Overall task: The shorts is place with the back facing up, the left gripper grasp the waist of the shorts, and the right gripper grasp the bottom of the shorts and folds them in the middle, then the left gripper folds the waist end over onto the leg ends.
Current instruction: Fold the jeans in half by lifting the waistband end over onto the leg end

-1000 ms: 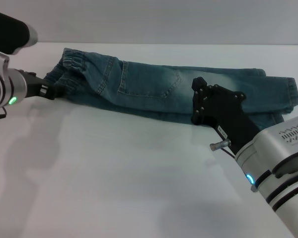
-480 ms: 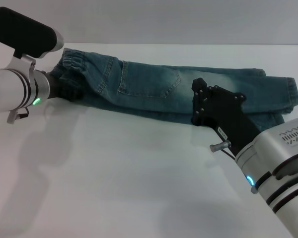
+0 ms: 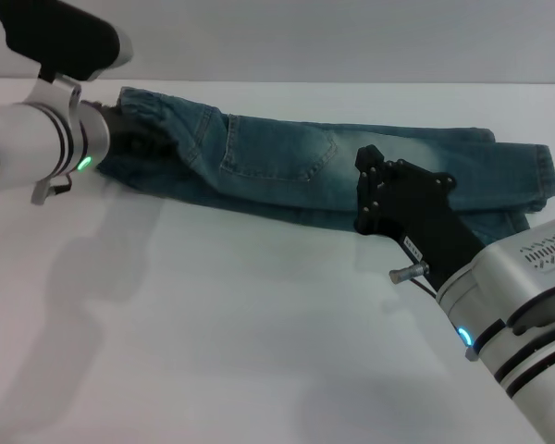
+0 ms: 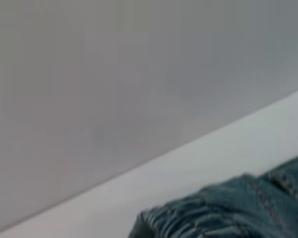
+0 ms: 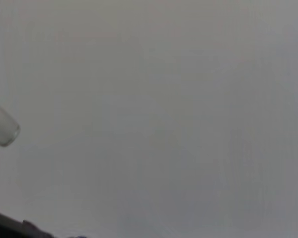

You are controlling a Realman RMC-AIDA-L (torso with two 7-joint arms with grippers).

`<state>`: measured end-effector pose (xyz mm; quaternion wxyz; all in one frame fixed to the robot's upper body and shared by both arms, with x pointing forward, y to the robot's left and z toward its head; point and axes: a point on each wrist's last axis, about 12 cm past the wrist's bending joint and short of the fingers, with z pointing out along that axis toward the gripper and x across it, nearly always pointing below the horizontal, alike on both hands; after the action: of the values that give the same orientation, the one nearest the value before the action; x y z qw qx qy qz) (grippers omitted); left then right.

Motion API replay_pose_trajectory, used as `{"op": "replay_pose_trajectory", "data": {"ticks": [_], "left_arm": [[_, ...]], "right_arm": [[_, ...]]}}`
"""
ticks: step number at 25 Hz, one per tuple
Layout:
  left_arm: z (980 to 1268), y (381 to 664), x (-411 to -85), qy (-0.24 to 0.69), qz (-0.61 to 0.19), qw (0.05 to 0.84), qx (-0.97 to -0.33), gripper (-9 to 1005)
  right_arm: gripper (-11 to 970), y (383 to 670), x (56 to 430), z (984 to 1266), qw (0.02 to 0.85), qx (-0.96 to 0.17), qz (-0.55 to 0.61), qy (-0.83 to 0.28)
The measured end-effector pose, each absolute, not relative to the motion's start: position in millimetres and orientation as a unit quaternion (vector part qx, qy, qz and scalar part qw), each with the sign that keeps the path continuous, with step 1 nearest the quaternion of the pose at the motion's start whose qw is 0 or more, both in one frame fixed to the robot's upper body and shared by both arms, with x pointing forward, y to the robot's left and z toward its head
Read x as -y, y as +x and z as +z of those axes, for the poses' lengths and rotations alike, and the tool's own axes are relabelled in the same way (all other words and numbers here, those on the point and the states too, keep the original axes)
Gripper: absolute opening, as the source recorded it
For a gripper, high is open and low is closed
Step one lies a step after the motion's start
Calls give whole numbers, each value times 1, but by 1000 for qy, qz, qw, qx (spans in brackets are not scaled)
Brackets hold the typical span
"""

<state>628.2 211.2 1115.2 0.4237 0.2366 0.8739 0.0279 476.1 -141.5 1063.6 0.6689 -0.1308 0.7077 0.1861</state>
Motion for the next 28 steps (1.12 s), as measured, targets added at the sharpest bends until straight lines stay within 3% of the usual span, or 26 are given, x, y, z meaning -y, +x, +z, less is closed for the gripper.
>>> {"op": "replay_pose_trajectory", "data": {"ticks": [9, 17, 28], "left_arm": [[1137, 650, -190, 230, -7, 490, -841, 782], [1130, 673, -172, 239, -5, 494, -836, 781], [1147, 670, -176, 239, -5, 523, -818, 782]], "right_arm": [[-1, 477, 141, 1064, 667, -709, 198, -117], [-1, 476, 142, 1064, 666, -710, 198, -115], [0, 475, 140, 1064, 664, -710, 201, -116]]}}
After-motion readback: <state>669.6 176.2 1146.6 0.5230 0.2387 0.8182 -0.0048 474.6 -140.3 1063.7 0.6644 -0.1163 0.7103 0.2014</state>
